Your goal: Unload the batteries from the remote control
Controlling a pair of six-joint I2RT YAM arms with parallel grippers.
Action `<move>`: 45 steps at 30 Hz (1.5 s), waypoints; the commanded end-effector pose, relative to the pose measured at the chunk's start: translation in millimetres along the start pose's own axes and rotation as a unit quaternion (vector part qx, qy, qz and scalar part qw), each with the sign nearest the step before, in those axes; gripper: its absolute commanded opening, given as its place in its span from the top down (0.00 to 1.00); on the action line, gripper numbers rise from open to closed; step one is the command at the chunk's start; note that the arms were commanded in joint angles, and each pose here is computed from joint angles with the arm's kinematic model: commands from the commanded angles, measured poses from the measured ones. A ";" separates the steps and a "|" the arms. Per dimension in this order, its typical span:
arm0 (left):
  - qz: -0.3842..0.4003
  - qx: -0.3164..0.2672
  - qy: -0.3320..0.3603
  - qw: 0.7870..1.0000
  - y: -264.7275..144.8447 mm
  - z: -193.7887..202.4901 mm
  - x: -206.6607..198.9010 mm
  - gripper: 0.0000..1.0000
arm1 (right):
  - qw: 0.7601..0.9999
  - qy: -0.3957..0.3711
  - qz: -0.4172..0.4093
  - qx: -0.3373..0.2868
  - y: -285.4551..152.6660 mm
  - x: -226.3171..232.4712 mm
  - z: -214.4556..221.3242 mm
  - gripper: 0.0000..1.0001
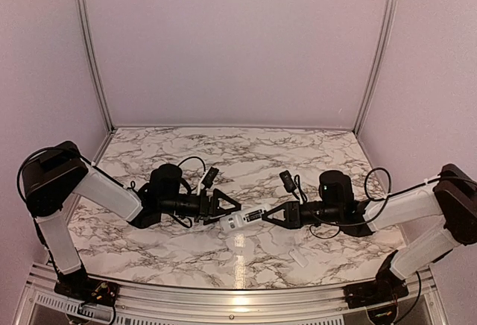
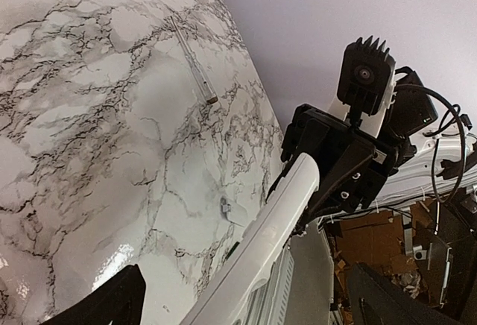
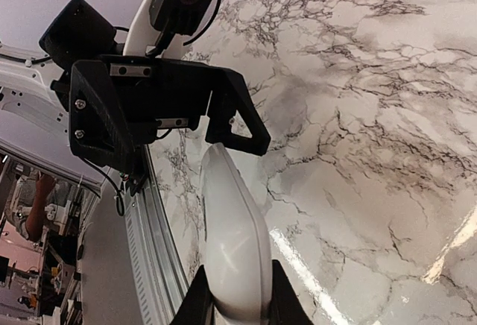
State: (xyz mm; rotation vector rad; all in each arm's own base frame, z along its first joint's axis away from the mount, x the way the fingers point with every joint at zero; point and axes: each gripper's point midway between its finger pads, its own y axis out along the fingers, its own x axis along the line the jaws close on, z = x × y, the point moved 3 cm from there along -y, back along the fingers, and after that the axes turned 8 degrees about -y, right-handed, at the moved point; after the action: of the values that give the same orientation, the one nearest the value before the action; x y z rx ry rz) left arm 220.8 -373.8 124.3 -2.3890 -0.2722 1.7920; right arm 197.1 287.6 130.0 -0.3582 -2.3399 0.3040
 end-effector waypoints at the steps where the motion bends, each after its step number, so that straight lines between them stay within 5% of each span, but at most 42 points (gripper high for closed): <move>1: -0.058 -0.038 -0.003 0.998 -11.9 -10.0 23.3 0.01 | 0.999 0.019 0.028 -0.022 2.5 -9.6 -6.3 1.00; 11: -0.210 -0.168 0.057 0.962 -62.5 -38.4 30.4 0.01 | 0.994 0.068 0.086 -0.006 19.1 -42.5 3.9 1.00; 17: -0.220 -0.217 0.084 0.947 -88.4 -43.2 14.0 0.01 | 0.987 0.090 0.136 0.008 25.8 -63.7 8.8 1.00; 24: -0.225 -0.238 0.096 0.940 -100.5 -44.9 5.5 0.01 | 0.975 0.098 0.200 0.027 24.0 -83.7 15.6 0.72; 32: -0.225 -0.236 0.097 0.940 -100.2 -45.0 5.3 0.01 | 0.972 0.095 0.209 0.043 31.7 -90.9 15.8 0.69; 38: -0.229 -0.238 0.099 0.939 -100.4 -45.8 5.3 0.01 | 0.966 0.085 0.239 0.048 29.7 -95.4 8.5 0.45; 45: -0.235 -0.235 0.101 0.938 -99.2 -46.6 7.8 0.01 | 0.957 0.063 0.277 0.053 26.9 -100.4 -6.2 0.35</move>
State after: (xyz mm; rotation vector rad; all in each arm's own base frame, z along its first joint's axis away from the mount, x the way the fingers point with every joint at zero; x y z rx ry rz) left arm 260.5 -279.2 155.8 -2.4904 -1.2203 1.3923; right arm 265.1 283.7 57.2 -0.8669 -2.0477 0.5870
